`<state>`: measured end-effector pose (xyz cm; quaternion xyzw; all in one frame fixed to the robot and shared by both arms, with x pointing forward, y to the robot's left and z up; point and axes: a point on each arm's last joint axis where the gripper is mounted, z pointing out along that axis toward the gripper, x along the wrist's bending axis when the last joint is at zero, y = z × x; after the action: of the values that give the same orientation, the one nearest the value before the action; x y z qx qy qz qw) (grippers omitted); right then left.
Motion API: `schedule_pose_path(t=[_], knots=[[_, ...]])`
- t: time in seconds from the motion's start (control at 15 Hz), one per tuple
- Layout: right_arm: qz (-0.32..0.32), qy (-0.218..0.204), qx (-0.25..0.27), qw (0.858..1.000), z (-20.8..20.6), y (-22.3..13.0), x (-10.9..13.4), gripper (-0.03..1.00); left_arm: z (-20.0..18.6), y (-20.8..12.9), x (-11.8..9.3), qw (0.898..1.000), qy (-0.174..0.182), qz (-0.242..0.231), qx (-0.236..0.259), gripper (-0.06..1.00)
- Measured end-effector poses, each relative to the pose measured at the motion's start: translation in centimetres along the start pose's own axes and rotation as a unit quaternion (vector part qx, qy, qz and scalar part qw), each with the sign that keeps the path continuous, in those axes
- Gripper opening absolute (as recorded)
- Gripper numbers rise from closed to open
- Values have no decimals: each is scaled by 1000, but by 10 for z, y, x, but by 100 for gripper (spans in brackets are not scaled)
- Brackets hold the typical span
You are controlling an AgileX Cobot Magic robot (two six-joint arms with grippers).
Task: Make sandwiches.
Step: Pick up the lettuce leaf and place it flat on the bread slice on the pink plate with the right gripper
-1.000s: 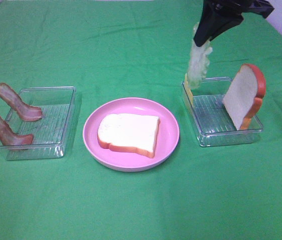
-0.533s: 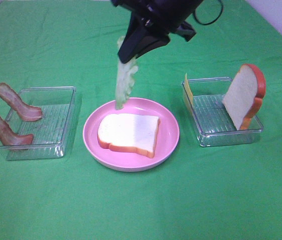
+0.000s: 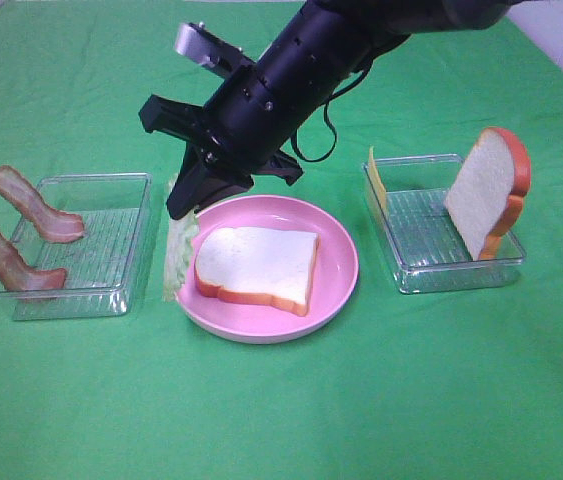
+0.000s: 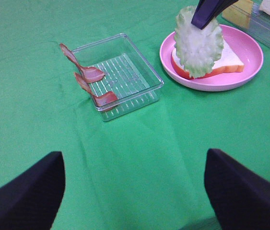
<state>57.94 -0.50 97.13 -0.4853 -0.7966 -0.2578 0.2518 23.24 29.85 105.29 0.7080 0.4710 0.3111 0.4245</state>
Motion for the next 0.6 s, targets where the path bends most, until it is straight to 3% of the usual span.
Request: schedule_pose_path(t=[0.2,0.6], knots=[[20,-19,0,1000,14,4,-25,0,0,0,0,1000,0,0,0,76],[20,-122,3,992,10,4,-50,0,0,0,0,1000,0,0,0,76]])
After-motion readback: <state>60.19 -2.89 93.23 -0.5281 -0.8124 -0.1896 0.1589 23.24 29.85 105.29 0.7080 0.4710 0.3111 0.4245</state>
